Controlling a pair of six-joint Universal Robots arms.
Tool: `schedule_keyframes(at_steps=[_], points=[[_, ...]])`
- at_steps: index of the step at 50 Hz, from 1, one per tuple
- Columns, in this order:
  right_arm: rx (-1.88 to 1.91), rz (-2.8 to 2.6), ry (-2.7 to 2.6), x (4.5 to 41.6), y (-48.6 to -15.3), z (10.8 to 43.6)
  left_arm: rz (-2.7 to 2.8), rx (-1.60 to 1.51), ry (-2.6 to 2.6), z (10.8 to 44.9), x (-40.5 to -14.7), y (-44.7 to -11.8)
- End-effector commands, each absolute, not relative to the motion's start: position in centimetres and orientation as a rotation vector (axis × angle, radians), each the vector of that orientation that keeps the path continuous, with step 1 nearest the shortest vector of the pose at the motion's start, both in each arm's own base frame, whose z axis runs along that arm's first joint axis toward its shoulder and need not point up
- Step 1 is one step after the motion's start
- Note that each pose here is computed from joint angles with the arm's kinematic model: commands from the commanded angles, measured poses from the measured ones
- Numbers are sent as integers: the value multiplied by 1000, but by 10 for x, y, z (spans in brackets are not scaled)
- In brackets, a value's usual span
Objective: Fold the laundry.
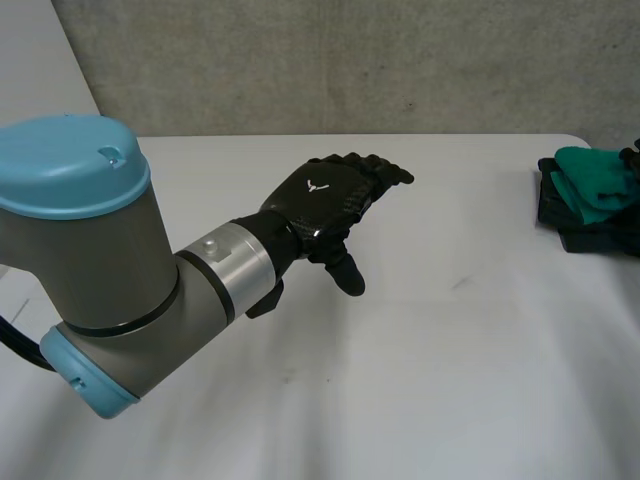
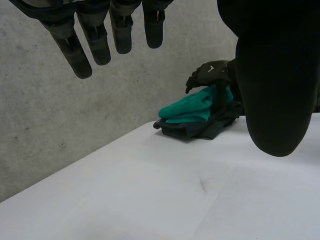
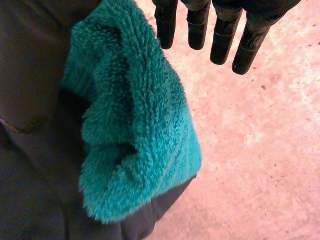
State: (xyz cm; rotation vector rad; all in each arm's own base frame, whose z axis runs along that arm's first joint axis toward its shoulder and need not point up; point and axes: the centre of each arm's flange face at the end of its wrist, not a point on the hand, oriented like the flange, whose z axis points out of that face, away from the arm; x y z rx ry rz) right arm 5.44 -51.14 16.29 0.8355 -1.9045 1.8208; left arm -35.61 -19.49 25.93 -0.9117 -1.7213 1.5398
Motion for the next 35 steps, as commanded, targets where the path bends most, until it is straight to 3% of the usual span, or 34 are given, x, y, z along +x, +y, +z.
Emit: schedule_keyframes(at_steps=[1, 5, 9, 14, 18, 24, 29, 35], points=[[884, 1683, -1926, 56, -493, 196, 1570, -905, -1699, 270, -353, -194], [765, 1678, -1868, 55, -487, 231, 1603, -891, -1684, 280, -348, -195], [658, 1685, -1790, 77, -474, 269, 1646, -877, -1651, 296, -343, -193], [656, 1808, -1788, 145, -443, 292, 1720, -838, -1626, 316, -331, -197], [659, 1982, -1892, 194, -411, 299, 1823, -749, -1647, 332, -312, -211], [595, 2218, -2046, 234, -359, 312, 2033, -551, -1728, 354, -272, -234], [622, 2321, -2145, 263, -312, 299, 2091, -463, -1831, 348, -248, -249], [632, 2342, -2147, 264, -296, 288, 2039, -455, -1930, 328, -241, -252]])
